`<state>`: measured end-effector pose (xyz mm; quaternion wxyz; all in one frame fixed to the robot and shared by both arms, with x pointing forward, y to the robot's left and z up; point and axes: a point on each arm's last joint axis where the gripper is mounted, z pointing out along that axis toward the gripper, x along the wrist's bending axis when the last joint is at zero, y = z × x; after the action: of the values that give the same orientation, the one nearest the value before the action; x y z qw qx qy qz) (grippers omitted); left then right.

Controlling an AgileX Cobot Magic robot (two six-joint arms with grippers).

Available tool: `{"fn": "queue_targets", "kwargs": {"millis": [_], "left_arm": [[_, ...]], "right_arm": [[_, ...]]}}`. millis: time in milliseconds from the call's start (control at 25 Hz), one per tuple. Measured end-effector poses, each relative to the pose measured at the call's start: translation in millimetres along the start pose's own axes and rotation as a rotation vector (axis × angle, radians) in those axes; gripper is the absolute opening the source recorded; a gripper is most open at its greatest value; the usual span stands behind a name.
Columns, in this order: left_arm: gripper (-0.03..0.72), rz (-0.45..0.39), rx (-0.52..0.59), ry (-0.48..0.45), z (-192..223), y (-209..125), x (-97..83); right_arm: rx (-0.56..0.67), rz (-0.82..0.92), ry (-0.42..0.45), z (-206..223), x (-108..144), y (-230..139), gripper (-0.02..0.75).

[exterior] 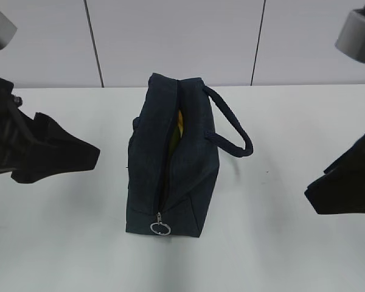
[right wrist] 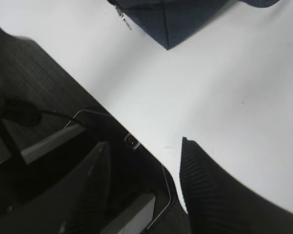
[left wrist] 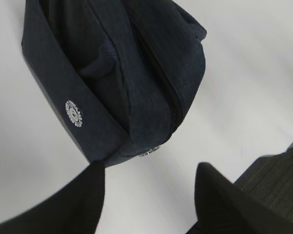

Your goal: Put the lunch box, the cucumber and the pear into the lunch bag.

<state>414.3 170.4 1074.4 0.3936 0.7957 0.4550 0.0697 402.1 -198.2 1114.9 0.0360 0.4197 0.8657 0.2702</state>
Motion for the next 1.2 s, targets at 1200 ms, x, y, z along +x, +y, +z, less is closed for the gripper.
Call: {"fn": "queue_targets", "kwargs": {"millis": [1200], "left_arm": [[0.269,0.137,-0.079,0.012,18.3,8.3,0.2]], "right_arm": [[-0.417,0.231,-0.009,77.9,-13.8,-59.2,0.371]]}}
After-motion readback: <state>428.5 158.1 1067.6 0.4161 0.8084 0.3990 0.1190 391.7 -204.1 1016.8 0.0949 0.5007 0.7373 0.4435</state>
